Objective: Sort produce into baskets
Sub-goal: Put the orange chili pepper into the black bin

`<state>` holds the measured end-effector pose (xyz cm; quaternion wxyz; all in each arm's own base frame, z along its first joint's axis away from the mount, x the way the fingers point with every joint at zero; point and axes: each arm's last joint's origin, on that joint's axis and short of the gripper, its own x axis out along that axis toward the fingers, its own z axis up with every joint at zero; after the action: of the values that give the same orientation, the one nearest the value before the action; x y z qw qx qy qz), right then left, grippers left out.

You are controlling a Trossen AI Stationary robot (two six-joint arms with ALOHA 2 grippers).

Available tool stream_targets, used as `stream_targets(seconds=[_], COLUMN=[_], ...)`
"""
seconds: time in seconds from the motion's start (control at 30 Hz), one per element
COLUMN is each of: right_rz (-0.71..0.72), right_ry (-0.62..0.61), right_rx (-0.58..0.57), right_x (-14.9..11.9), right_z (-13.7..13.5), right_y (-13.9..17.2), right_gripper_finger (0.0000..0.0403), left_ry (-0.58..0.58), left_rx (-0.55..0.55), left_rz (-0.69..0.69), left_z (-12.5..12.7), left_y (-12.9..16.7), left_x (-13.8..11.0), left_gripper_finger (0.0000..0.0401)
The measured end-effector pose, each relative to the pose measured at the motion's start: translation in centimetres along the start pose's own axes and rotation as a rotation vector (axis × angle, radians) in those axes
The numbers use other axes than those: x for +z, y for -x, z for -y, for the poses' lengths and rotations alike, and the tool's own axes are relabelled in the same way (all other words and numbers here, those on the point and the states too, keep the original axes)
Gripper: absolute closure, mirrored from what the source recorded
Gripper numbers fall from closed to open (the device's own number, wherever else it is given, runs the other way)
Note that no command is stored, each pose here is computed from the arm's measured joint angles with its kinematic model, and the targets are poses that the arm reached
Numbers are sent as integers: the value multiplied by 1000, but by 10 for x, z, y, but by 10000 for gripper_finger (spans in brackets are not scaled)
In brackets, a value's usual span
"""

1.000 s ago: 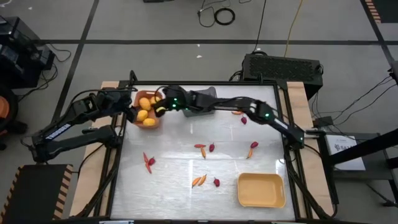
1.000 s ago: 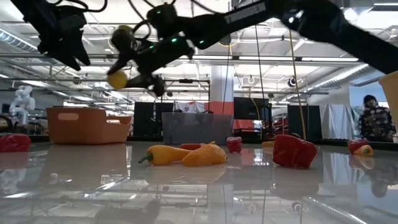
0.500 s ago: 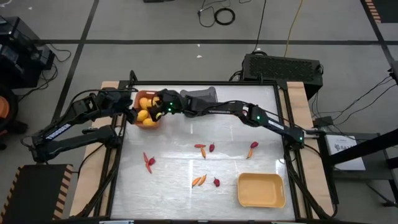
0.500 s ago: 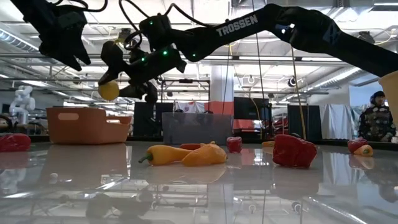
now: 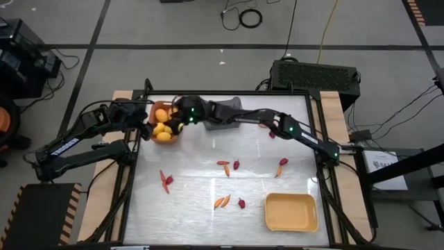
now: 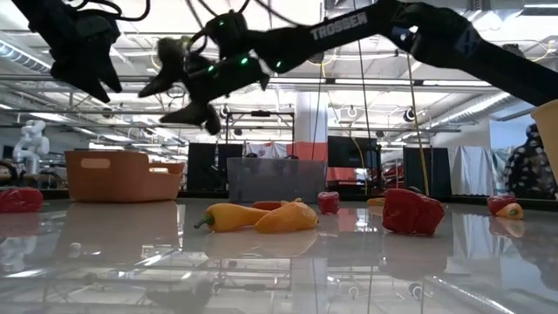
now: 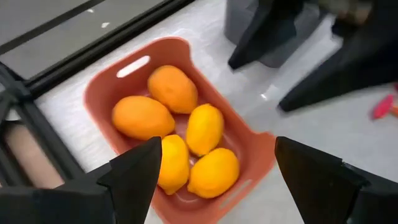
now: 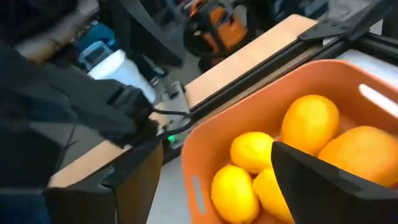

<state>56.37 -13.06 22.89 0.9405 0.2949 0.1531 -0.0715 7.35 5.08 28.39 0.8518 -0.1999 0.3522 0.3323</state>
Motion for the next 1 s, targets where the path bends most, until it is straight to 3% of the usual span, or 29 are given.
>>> stream_targets(seconds=[0.1, 0.23, 0.43, 0.63, 0.77, 1.0], right_rz=[-132, -340, -564, -678, -715, -726], right_ry=[-37, -80, -126, 15, 114, 245], right_rx=[-28, -152, -320, -599, -715, -669], right_x=[11, 17, 26, 23, 16, -3], right_z=[3, 8, -8, -48, -81, -126], right_y=[20, 53, 111, 168, 199, 233], right_gripper_finger=[110, 110, 110, 110, 110, 110], left_ry=[-1, -1, -5, -60, -119, -165], left_rx=[-32, -46, -119, -236, -304, -465], left_rz=[4, 16, 20, 72, 127, 105], left_z=[1, 2, 5, 19, 34, 82], left_y=[0, 0, -2, -11, -22, -53], left_x=[1, 2, 6, 21, 34, 47], left_gripper_finger=[82, 82, 82, 82, 82, 82])
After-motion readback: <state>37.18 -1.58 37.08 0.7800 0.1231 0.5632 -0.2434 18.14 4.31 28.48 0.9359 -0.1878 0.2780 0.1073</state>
